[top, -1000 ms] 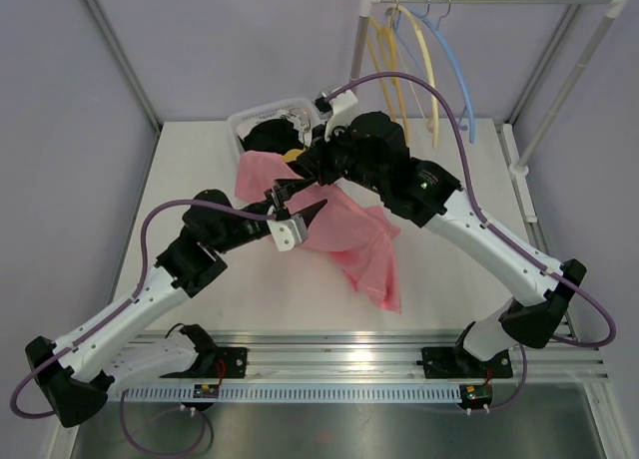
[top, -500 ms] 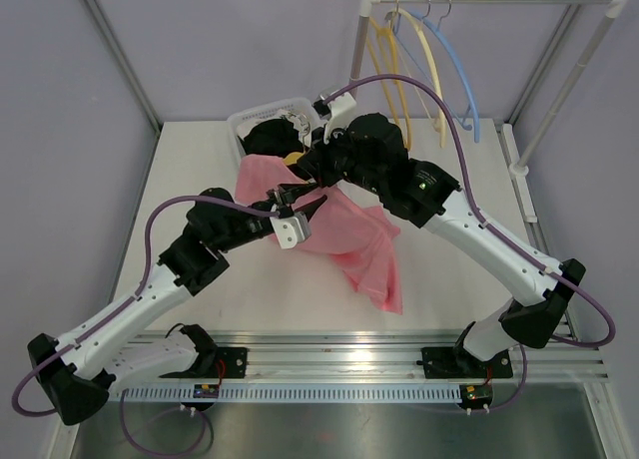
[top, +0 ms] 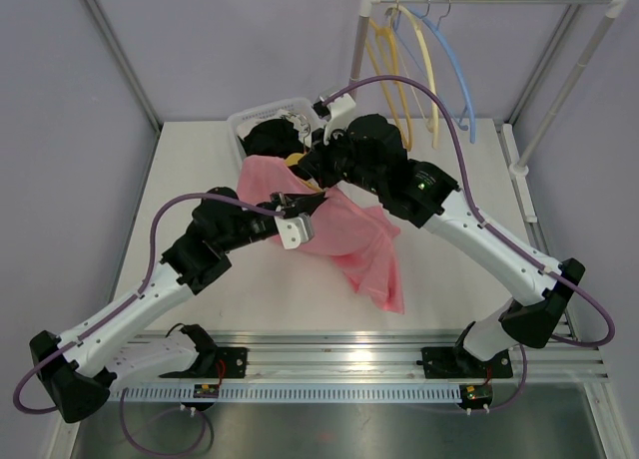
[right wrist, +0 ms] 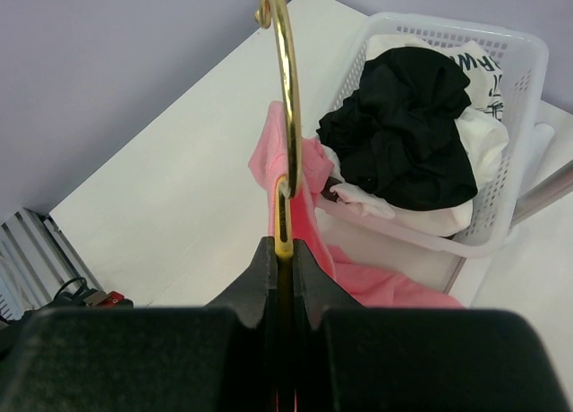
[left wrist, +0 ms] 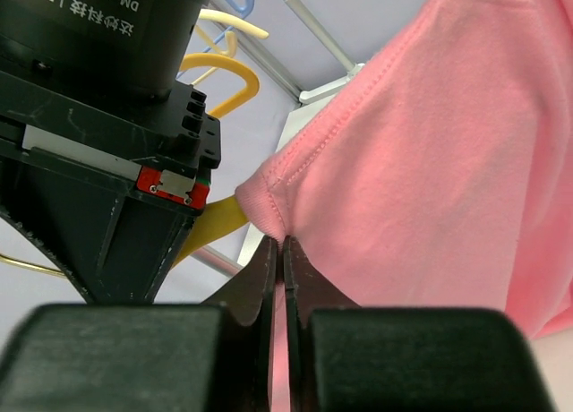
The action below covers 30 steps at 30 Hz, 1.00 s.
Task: Remove the t-shirt from the hanger
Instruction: Remove the tshirt from the hanger
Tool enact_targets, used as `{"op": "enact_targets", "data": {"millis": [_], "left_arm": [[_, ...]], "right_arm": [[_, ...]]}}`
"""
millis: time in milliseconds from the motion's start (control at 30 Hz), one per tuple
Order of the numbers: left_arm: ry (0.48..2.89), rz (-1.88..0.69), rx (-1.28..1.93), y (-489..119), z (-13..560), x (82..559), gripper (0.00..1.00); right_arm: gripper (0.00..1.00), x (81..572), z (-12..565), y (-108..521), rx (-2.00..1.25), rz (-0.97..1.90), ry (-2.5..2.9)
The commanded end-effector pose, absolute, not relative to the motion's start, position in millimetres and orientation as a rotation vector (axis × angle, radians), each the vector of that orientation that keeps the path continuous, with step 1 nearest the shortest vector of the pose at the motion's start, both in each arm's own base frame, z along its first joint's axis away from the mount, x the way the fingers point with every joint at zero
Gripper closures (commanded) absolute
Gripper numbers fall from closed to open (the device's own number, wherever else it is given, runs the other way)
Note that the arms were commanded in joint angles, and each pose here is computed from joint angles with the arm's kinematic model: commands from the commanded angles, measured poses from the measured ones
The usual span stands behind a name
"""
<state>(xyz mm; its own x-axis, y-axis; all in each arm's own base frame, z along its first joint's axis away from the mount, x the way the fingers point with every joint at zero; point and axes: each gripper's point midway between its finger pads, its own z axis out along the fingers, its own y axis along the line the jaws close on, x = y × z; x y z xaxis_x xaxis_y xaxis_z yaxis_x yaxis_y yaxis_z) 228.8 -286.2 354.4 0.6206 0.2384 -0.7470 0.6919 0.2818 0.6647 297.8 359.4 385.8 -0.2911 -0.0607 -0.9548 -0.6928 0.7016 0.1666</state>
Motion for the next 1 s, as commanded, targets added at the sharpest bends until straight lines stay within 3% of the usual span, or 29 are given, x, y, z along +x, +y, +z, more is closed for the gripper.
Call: {"op": "enact_targets", "data": {"millis": [0,433,633,967], "left_arm": [[0.845,-0.361,1.257,-287,380,227,1.00],[0.724,-0.275,1.172,-263,458,211,1.00],[0.727,-0.489,1.277,-281,442,184,1.00],[0.719,-0.617,1.338,-308,420,167,1.00]], "right_arm": [[1.00,293,424,354,-0.557,0.743,1.674],[1.00,314,404,360,-0.552,0.641,1.752],[1.00,319,407,364,-0.530,0.648,1.746],[1.00,324,401,377,-0.547,0.659,1.758]]}}
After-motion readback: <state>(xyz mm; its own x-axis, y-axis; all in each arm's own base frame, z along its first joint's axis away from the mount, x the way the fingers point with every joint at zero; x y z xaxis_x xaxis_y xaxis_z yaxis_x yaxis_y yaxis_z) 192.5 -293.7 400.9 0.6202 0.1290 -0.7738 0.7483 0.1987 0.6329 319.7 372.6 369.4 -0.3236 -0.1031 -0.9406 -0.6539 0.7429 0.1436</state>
